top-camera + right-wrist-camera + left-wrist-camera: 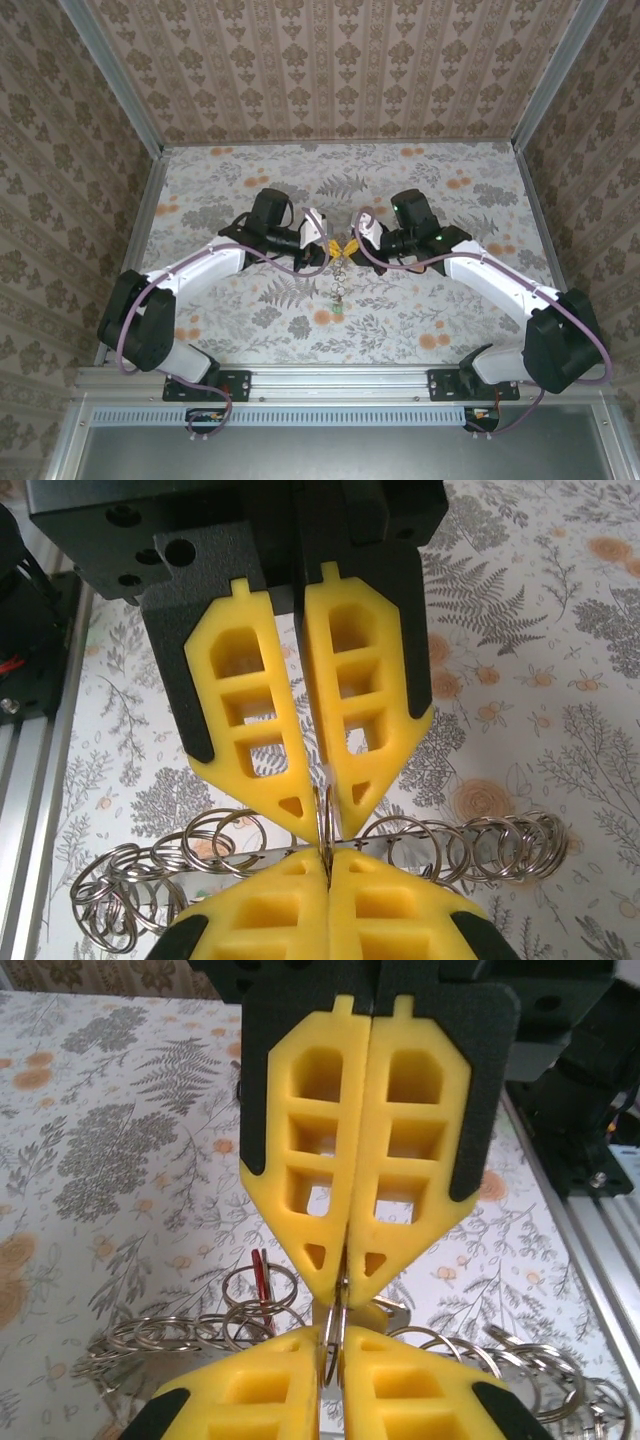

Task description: Put the keys on the keyring

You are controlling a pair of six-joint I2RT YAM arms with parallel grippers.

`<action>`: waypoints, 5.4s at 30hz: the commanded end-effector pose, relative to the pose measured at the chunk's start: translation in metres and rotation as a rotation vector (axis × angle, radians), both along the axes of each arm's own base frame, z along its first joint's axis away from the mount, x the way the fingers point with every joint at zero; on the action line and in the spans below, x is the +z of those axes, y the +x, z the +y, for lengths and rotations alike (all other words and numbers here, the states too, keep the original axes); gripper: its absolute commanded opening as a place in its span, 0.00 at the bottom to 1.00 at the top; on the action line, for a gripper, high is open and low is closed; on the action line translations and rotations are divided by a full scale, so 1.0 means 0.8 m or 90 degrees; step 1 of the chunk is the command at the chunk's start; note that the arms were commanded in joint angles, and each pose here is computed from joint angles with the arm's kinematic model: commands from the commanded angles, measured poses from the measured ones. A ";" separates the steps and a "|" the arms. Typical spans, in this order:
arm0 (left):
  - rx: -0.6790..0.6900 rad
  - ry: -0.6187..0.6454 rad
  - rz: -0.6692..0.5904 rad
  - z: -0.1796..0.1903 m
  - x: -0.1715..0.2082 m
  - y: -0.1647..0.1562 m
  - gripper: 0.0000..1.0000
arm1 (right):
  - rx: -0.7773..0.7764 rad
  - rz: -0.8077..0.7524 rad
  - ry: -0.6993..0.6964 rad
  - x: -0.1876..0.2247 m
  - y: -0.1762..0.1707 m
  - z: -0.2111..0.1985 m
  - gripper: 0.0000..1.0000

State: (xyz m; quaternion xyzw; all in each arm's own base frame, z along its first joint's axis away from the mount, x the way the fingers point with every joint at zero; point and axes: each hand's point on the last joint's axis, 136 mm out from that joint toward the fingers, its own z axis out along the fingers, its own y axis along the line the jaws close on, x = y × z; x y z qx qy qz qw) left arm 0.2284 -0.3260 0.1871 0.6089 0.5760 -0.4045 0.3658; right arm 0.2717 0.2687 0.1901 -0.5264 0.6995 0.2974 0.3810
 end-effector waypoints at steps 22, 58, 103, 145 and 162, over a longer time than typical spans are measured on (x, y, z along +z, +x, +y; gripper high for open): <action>-0.069 -0.114 0.001 -0.003 0.051 -0.022 0.00 | 0.006 -0.018 -0.006 -0.015 -0.004 0.002 0.15; -0.045 0.054 -0.016 -0.010 -0.005 -0.013 0.08 | 0.017 -0.036 -0.040 0.010 -0.003 0.008 0.02; -0.021 0.011 -0.004 -0.003 0.012 0.000 0.15 | 0.005 -0.038 -0.038 0.017 -0.003 -0.004 0.01; 0.031 0.057 -0.029 0.019 -0.002 0.012 0.00 | -0.139 -0.050 0.054 0.011 0.014 -0.046 0.31; -0.061 0.324 -0.035 0.042 -0.058 0.006 0.00 | -0.466 0.078 0.115 0.005 0.073 -0.120 0.45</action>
